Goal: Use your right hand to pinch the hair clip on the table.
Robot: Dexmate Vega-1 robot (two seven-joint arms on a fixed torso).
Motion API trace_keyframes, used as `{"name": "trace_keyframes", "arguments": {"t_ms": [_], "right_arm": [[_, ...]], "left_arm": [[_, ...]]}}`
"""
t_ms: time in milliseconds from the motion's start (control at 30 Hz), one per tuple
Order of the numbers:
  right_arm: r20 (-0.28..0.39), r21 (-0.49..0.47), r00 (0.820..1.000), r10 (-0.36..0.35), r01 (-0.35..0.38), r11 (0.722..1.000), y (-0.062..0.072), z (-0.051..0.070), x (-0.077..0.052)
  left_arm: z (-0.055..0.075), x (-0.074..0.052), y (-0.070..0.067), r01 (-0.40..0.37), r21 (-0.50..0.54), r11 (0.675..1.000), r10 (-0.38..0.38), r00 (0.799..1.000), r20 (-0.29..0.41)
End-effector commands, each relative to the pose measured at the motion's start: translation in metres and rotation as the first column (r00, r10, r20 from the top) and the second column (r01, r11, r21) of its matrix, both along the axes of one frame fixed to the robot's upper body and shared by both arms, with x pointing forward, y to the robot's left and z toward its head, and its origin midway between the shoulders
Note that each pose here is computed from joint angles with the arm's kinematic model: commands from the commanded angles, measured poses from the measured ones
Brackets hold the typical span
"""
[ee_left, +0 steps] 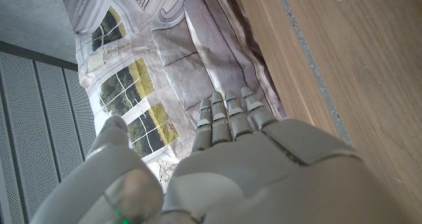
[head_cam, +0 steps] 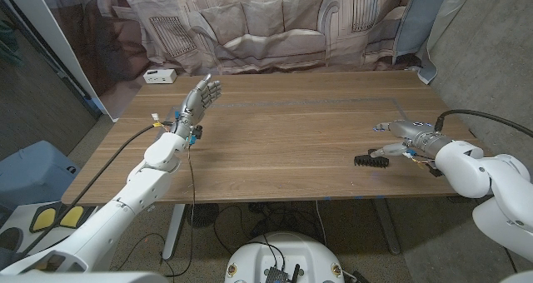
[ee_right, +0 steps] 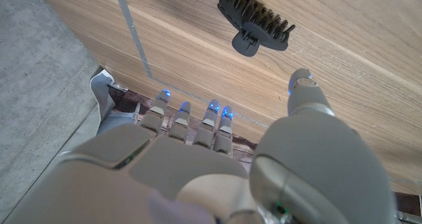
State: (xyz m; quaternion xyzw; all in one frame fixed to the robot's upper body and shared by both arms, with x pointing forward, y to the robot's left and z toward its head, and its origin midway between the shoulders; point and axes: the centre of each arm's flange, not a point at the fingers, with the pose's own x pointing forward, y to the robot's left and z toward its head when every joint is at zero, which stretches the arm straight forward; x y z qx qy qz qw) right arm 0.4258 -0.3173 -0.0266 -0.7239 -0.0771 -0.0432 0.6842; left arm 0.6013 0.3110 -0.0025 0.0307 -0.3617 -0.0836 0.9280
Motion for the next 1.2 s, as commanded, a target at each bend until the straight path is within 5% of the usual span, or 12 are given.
{"name": "trace_keyframes", "arguments": {"t_ms": [33,433,1200], "right_arm": [[-0.025,0.011,1.000,-0.001,0.001,1.000,0.005,-0.009,0.012],[-0.022,-0.021,0.998,-0.057,0.057,0.998,0.007,-0.019,0.018],[0.009,-0.042,0.999,-0.039,0.039,0.998,0.002,-0.032,0.031]], "left_arm": [[0.005,0.003,-0.003,0.012,0.019,1.000,-0.012,1.000,0.006],[0.007,0.008,-0.006,0.033,0.034,0.999,-0.033,0.999,-0.007],[0.004,0.008,-0.007,0.035,0.023,0.999,-0.035,0.999,0.000]]}}
